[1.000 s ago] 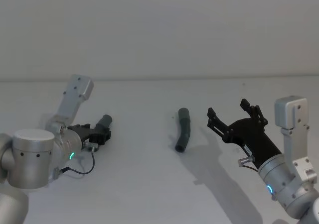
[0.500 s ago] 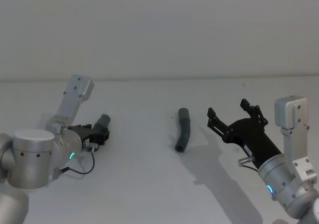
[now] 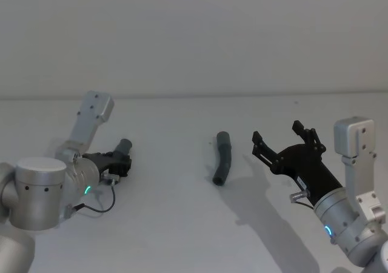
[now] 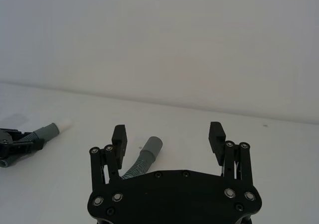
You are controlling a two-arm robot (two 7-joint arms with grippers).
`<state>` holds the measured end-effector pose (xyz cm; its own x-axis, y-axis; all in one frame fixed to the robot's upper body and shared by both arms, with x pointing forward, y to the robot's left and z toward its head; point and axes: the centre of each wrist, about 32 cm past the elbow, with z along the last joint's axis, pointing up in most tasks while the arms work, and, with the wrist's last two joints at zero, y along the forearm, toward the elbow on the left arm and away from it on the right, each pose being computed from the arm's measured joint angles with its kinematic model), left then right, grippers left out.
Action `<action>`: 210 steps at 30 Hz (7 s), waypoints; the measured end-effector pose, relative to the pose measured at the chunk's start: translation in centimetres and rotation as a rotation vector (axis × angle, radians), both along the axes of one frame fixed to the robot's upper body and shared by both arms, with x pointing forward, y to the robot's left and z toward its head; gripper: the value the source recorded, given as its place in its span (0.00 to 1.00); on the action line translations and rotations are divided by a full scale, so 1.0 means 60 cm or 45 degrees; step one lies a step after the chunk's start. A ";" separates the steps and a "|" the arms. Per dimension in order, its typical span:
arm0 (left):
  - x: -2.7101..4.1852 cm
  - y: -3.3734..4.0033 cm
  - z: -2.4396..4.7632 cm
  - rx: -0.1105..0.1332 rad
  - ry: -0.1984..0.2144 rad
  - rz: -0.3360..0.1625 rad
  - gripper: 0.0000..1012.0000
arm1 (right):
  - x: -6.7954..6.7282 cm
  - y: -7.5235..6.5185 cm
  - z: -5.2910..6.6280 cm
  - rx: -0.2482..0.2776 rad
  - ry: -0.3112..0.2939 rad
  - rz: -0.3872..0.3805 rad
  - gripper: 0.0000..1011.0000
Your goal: Use both hands to pick up one end of the pipe from the table, align the ends, and insert them.
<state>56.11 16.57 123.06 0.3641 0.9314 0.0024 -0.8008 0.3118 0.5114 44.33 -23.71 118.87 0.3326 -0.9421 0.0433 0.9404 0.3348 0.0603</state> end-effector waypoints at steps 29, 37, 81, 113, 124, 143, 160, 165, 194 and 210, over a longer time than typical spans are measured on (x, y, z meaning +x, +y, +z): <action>0.000 0.000 0.000 0.000 0.000 0.000 0.32 | 0.009 0.008 0.020 0.004 0.084 -0.012 0.99; 0.000 0.000 0.000 0.000 0.000 0.000 0.32 | 0.024 0.021 0.043 0.000 0.200 -0.015 0.99; 0.000 0.000 0.000 0.000 0.000 0.000 0.32 | 0.151 0.121 0.049 -0.139 0.545 -0.050 0.99; 0.000 0.000 0.000 0.000 0.000 0.000 0.32 | 0.183 0.133 0.010 -0.185 0.660 -0.100 0.99; 0.000 0.000 0.000 0.000 0.001 0.000 0.32 | 0.186 0.134 0.008 -0.187 0.667 -0.090 0.82; 0.000 0.000 0.000 0.000 0.000 0.000 0.32 | 0.187 0.135 0.008 -0.188 0.670 -0.084 0.27; 0.000 0.000 0.000 0.000 0.000 0.000 0.32 | 0.188 0.134 0.007 -0.190 0.671 -0.085 0.26; 0.000 0.000 0.000 0.000 0.000 0.000 0.32 | 0.188 0.134 0.007 -0.190 0.672 -0.085 0.25; 0.003 0.023 0.023 0.003 -0.196 -0.197 0.32 | 0.187 0.134 0.006 -0.190 0.674 -0.085 0.25; 0.027 0.057 0.049 0.028 -0.405 -0.517 0.32 | 0.184 0.130 0.016 -0.267 0.645 -0.067 0.25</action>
<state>57.73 19.98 126.02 0.6744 0.7136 0.1893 -0.7343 0.6218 0.2723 55.35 -15.91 119.82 0.3131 -0.9464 0.0790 0.8504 0.2424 -0.4671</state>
